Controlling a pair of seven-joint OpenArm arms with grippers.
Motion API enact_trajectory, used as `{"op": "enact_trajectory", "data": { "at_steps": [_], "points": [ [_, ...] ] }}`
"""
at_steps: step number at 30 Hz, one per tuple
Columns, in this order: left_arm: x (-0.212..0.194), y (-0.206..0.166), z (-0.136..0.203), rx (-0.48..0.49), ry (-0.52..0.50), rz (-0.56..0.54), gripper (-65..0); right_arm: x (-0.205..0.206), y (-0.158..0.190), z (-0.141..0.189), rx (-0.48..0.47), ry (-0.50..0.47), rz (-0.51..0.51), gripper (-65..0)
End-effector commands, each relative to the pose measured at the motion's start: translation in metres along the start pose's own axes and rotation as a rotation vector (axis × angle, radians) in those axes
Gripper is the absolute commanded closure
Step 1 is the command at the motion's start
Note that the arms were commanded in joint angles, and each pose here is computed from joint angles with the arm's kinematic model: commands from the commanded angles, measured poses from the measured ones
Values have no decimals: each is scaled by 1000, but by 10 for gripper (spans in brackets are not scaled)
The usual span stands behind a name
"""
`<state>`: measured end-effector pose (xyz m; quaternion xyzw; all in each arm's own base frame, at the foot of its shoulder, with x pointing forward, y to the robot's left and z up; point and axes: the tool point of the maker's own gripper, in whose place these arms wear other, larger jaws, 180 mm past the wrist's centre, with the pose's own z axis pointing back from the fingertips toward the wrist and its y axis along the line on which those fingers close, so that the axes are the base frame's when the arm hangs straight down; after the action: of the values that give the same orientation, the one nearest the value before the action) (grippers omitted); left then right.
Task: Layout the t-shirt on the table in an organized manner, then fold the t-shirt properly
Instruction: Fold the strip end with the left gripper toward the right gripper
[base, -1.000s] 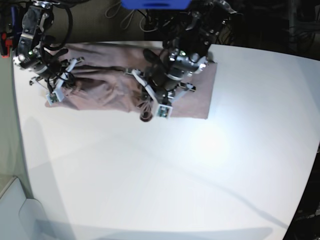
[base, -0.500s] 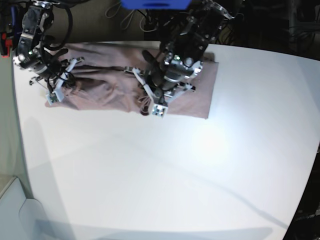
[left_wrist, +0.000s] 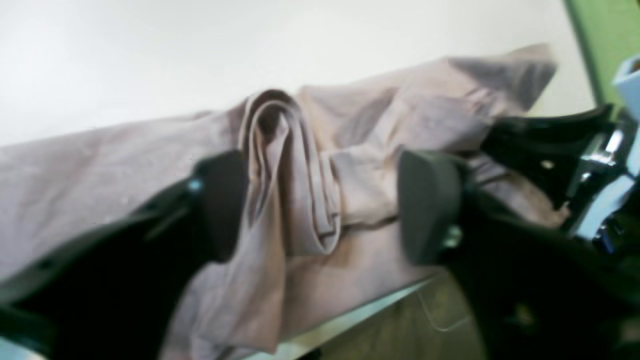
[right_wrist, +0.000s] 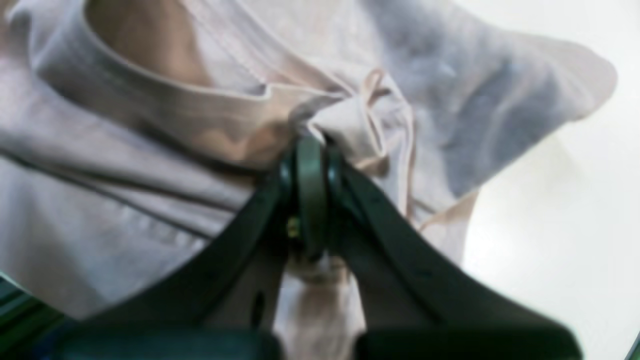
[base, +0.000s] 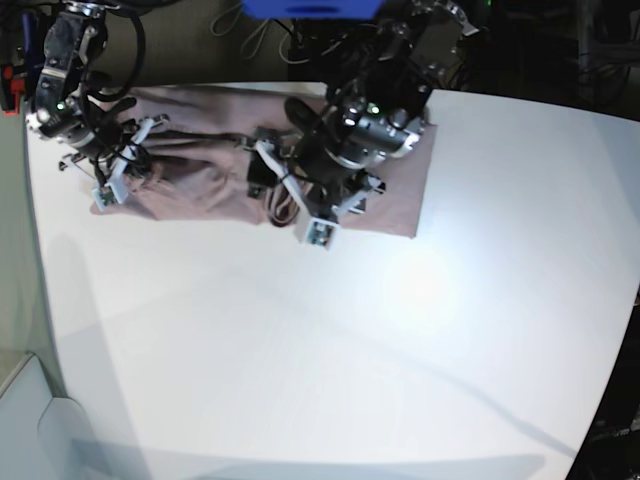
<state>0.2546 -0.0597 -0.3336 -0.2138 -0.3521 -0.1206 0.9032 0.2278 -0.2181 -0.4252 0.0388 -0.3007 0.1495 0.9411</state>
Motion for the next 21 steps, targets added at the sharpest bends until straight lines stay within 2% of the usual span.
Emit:
{"op": "enact_trajectory", "data": {
  "at_steps": [1, 4, 6, 12, 14, 17, 21],
  "points": [
    [13, 2, 4, 4, -41, -3, -352, -4, -6, 2, -18, 29, 18, 0],
    [9, 16, 4, 40, -30, -10, -175, -4, -6, 2, -19, 29, 17, 0],
    [6, 29, 5, 65, -22, -4, -108, -4, -6, 2, -19, 29, 17, 0],
    [7, 73, 13, 174, -36, 80, -98, -4, -6, 2, -19, 29, 17, 0],
    [7, 86, 14, 205, -32, 111, -71, -4, -6, 2, -19, 29, 17, 0],
    [-11, 71, 3, 162, 29, 81, -24, -4, -6, 3, -20, 28, 18, 0],
    [-50, 21, -14, 47, 208, -58, 0, -4, -7, 3, -21, 28, 17, 0]
  ]
}}
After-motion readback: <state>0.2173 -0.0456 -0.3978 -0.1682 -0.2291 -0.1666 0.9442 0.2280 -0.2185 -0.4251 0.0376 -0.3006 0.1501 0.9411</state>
